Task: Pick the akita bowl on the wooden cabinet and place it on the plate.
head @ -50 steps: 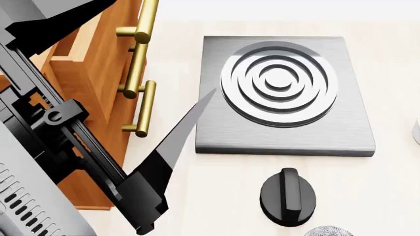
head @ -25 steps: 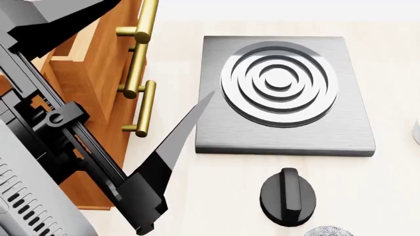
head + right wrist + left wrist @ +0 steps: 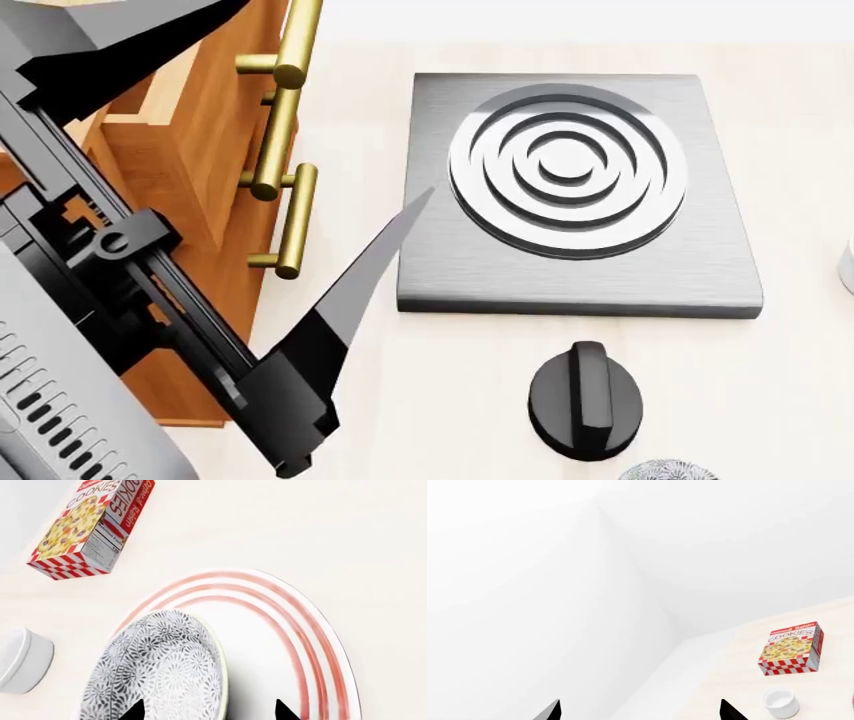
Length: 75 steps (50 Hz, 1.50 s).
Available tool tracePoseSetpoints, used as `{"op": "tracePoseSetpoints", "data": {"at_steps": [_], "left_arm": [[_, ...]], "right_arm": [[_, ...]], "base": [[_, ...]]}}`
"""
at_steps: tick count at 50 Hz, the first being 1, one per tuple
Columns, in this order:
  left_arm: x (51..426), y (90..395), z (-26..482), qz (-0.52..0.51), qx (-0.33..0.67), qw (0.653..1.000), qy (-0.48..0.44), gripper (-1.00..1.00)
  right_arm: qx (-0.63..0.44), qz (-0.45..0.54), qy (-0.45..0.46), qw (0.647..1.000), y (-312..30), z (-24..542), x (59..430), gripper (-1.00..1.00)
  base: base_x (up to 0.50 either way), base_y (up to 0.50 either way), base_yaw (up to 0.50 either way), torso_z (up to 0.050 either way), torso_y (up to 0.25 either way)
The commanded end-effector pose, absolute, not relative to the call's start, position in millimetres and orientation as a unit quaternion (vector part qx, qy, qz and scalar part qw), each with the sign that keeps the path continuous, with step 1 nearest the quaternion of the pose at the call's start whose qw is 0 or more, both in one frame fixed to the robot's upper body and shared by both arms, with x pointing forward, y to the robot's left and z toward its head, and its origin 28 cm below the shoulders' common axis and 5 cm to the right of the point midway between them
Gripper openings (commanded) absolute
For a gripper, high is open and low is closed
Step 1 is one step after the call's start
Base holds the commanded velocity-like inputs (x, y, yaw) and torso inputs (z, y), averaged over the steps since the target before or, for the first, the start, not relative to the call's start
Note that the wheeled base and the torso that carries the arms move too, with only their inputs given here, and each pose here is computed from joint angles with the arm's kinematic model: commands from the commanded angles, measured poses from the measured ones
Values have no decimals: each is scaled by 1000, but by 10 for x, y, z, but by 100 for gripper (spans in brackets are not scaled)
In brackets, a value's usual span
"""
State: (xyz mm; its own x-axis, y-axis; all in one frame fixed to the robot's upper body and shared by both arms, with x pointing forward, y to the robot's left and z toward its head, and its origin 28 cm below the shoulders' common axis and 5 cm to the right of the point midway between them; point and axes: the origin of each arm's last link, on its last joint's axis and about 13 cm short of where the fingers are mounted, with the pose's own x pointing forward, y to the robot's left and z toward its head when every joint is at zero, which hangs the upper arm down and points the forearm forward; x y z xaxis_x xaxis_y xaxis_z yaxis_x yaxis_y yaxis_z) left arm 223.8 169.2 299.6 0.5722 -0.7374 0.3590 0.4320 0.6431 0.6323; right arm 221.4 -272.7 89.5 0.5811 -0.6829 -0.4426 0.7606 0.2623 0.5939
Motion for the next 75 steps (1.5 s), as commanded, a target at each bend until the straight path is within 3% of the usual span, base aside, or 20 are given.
{"op": "tracePoseSetpoints", "data": {"at_steps": [1, 32, 50, 75], "left_arm": [[2232, 1692, 2998, -343, 246, 852, -310, 100], [2230, 1705, 2986, -342, 246, 853, -309, 100], [2210, 1725, 3000, -340, 242, 854, -311, 100], [2212, 1741, 2974, -339, 239, 855, -311, 100]], "right_arm": [[396, -441, 35, 805, -2704, 998, 2177, 100], [376, -406, -63, 830, -2581, 1602, 1974, 100], [342, -334, -122, 870, -2292, 2138, 1945, 100], [326, -247, -183, 894, -1993, 2611, 1734, 100]], "base": [[0, 0, 0, 0, 0], [0, 0, 0, 0, 0], [0, 0, 0, 0, 0], [0, 0, 0, 0, 0]]}}
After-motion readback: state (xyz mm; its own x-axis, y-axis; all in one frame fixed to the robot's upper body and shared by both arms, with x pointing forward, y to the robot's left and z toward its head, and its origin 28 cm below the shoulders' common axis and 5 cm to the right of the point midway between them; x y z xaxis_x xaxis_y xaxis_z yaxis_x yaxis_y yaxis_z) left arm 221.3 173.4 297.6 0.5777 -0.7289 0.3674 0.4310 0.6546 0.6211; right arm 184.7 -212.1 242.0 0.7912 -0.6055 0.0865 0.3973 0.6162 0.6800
